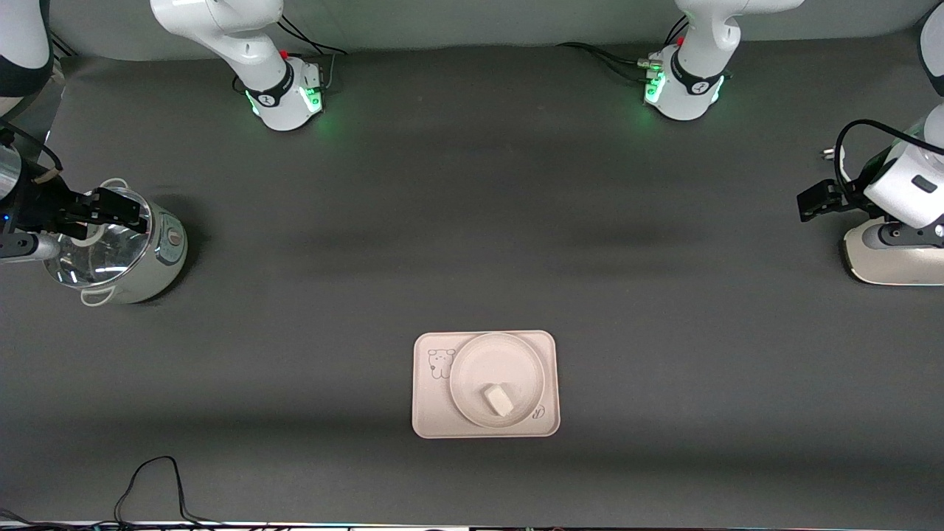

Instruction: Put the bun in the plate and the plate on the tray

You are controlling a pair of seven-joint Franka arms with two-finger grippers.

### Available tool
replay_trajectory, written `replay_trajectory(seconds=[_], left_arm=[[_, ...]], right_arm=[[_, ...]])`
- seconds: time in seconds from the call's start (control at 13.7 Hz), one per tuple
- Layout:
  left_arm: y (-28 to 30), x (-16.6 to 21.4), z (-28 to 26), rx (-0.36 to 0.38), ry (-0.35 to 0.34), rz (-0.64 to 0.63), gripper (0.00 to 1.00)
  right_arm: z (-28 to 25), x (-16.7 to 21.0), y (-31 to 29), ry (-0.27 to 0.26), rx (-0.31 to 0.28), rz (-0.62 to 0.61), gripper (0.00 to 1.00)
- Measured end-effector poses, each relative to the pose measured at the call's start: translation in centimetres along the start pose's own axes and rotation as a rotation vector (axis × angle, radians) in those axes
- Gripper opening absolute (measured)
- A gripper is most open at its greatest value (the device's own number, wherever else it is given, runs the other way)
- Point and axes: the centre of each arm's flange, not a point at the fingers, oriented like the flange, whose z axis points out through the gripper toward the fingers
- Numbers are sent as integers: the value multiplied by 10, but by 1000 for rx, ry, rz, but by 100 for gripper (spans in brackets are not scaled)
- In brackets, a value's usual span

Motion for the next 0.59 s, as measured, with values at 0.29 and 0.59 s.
replay_trajectory(seconds=[0.29, 0.59], left_arm=[[0, 0, 0, 0, 0, 0, 100], [0, 0, 0, 0, 0, 0, 100]], right_arm=[[-4, -5, 8, 4, -3, 13, 100], [-3, -6, 9, -2, -3, 16, 100]])
